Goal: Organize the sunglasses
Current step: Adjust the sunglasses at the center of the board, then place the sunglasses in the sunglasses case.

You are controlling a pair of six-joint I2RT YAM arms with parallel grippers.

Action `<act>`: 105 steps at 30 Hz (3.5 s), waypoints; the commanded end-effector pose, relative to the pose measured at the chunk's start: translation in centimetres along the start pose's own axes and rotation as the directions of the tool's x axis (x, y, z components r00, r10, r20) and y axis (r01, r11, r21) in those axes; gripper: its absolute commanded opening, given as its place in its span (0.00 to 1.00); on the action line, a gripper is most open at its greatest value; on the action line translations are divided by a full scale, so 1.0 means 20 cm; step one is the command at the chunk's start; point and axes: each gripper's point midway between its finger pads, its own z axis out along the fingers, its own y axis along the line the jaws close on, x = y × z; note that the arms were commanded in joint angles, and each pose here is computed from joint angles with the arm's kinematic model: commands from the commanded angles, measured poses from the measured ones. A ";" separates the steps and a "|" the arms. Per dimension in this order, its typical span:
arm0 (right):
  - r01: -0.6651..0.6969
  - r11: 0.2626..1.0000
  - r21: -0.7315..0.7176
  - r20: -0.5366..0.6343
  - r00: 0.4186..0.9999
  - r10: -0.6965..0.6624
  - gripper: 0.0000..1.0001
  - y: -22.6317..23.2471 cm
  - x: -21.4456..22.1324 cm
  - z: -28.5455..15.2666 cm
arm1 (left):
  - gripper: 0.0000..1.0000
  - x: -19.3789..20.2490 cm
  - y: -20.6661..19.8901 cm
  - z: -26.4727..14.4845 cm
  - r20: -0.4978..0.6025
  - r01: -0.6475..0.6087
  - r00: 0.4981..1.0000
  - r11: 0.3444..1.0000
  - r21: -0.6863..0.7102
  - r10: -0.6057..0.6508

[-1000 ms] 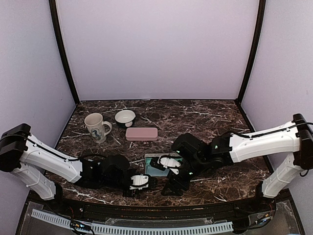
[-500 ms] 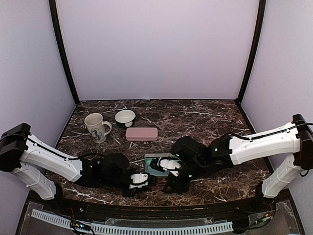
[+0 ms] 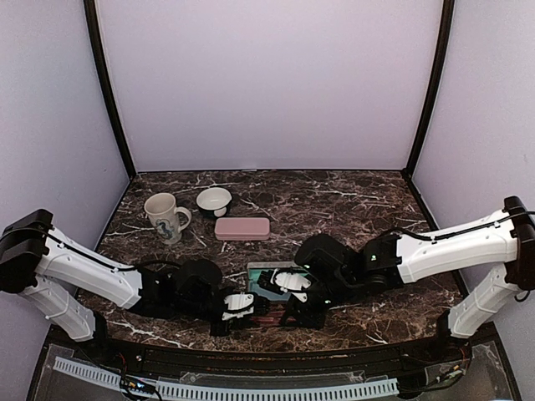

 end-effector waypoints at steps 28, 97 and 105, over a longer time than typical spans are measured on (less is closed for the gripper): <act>-0.169 0.982 -0.090 0.208 0.961 0.184 0.22 -0.24 -0.13 -0.03 | 0.47 -0.08 0.28 -0.37 0.255 0.201 0.958 0.939 -0.280 -0.129; -0.038 0.997 -0.062 0.246 0.968 0.052 0.19 -0.54 -0.05 0.19 | 0.47 -0.08 0.25 -0.28 0.221 0.217 0.960 0.956 -0.197 -0.172; -0.053 0.996 -0.067 0.218 0.974 0.066 0.19 -0.54 -0.03 0.21 | 0.47 -0.08 0.24 -0.27 0.219 0.218 0.960 0.958 -0.187 -0.176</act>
